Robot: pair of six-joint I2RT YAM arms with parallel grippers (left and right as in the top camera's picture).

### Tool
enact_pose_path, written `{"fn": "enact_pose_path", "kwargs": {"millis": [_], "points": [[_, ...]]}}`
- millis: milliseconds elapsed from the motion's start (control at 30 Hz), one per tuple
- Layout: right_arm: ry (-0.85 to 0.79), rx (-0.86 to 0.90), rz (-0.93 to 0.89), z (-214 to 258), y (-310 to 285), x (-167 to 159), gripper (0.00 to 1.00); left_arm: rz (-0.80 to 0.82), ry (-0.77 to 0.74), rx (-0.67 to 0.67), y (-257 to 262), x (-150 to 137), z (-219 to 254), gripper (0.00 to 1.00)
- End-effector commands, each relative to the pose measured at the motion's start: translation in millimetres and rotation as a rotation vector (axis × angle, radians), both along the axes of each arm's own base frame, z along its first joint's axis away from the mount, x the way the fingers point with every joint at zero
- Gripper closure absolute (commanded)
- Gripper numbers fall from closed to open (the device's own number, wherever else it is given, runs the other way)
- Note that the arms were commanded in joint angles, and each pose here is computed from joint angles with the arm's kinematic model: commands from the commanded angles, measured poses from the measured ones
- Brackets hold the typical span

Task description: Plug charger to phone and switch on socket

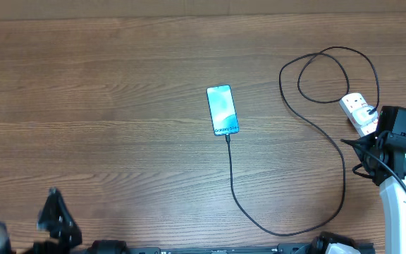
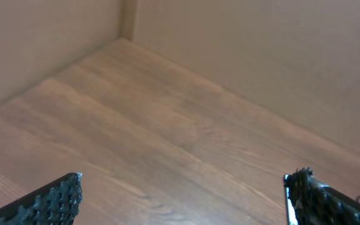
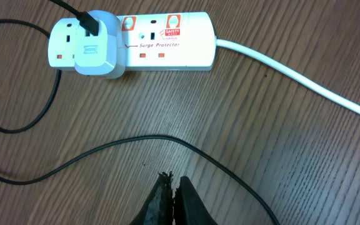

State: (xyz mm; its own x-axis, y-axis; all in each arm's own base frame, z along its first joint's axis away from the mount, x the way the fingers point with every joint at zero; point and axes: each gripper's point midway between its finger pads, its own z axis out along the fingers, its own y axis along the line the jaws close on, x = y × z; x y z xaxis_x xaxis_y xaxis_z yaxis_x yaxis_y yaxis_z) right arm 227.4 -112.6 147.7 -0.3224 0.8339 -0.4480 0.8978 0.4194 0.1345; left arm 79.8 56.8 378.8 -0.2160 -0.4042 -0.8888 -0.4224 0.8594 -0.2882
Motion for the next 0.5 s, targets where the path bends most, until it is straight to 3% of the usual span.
{"fn": "enact_pose_path", "kwargs": {"millis": [0,300,467], "points": [[-0.012,-0.003,-0.003,6.2,-2.1,2.1,0.96,0.069,-0.033,0.012,6.7,-26.3,-2.7,0.0],[-0.007,0.014,0.005,4.5,1.1,1.1,0.95,0.171,-0.035,0.01,6.1,-80.5,-33.1,0.0],[-0.008,0.02,0.007,4.2,2.2,1.4,0.95,0.172,-0.079,0.011,4.8,-91.3,-34.4,0.0]]}}
